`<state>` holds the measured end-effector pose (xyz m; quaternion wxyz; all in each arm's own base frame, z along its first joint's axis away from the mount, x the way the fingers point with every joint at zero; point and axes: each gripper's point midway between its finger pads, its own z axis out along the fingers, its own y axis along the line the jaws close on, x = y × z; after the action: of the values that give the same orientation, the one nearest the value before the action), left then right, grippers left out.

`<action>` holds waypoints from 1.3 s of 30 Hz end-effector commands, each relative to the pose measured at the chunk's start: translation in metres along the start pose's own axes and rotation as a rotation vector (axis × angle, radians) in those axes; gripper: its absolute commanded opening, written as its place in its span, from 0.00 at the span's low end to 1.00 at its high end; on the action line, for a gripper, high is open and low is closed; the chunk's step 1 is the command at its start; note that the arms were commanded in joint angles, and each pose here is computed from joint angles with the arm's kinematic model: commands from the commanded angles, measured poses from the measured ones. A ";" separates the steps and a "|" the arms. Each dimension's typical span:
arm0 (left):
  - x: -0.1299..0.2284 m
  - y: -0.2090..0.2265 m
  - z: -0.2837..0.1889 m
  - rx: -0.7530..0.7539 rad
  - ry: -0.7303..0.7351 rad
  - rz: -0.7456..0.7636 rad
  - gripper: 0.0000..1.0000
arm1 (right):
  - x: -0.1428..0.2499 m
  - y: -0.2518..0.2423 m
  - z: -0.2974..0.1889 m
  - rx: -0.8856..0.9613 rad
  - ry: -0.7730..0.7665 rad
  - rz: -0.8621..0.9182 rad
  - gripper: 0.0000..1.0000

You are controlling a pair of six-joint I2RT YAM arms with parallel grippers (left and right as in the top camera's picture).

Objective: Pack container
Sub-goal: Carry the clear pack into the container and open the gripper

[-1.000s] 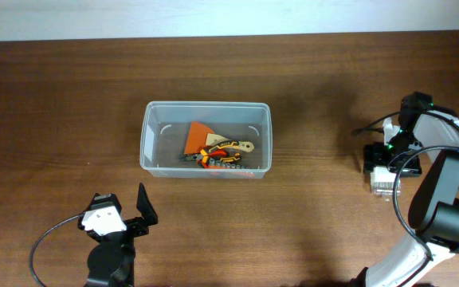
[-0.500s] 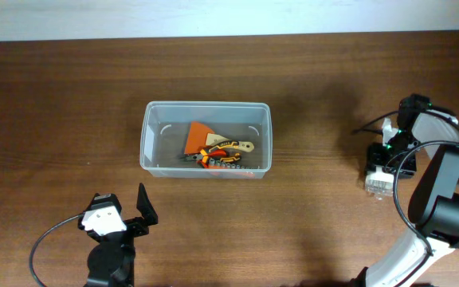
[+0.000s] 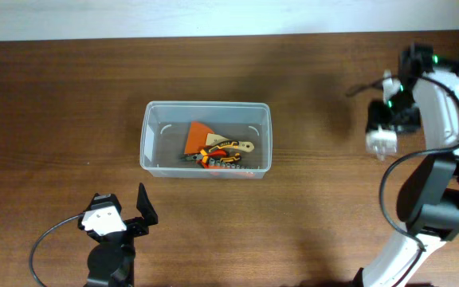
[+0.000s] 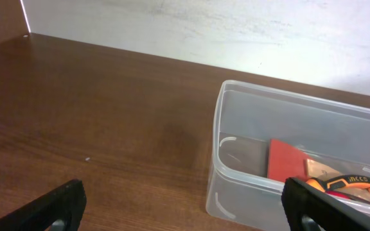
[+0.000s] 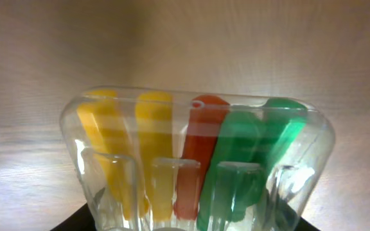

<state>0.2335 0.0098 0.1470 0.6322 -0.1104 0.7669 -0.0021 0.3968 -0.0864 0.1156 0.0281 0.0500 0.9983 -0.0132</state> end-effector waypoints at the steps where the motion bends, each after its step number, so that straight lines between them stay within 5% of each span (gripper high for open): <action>1: 0.000 0.000 0.000 0.001 -0.002 0.009 0.99 | -0.033 0.048 -0.062 -0.009 -0.168 -0.126 0.51; 8: 0.000 0.000 0.000 0.001 -0.002 0.009 0.99 | -0.046 0.174 -0.142 -0.041 -0.406 -0.532 0.51; 17: 0.000 0.000 0.000 0.001 -0.002 0.009 0.99 | 0.006 0.316 -0.148 -0.113 -0.472 -0.922 0.51; 26: 0.001 0.000 0.000 0.001 -0.002 0.009 0.99 | 0.048 0.387 -0.100 -0.136 -0.364 -1.091 0.51; 39: 0.000 0.000 0.000 0.001 -0.002 0.009 0.99 | 0.059 0.406 0.015 -0.083 -0.120 -1.214 0.51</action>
<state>0.2335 0.0098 0.1471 0.6324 -0.1104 0.7667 -0.0022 0.3815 0.3195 0.1014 0.0860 -0.5184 0.8507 0.0098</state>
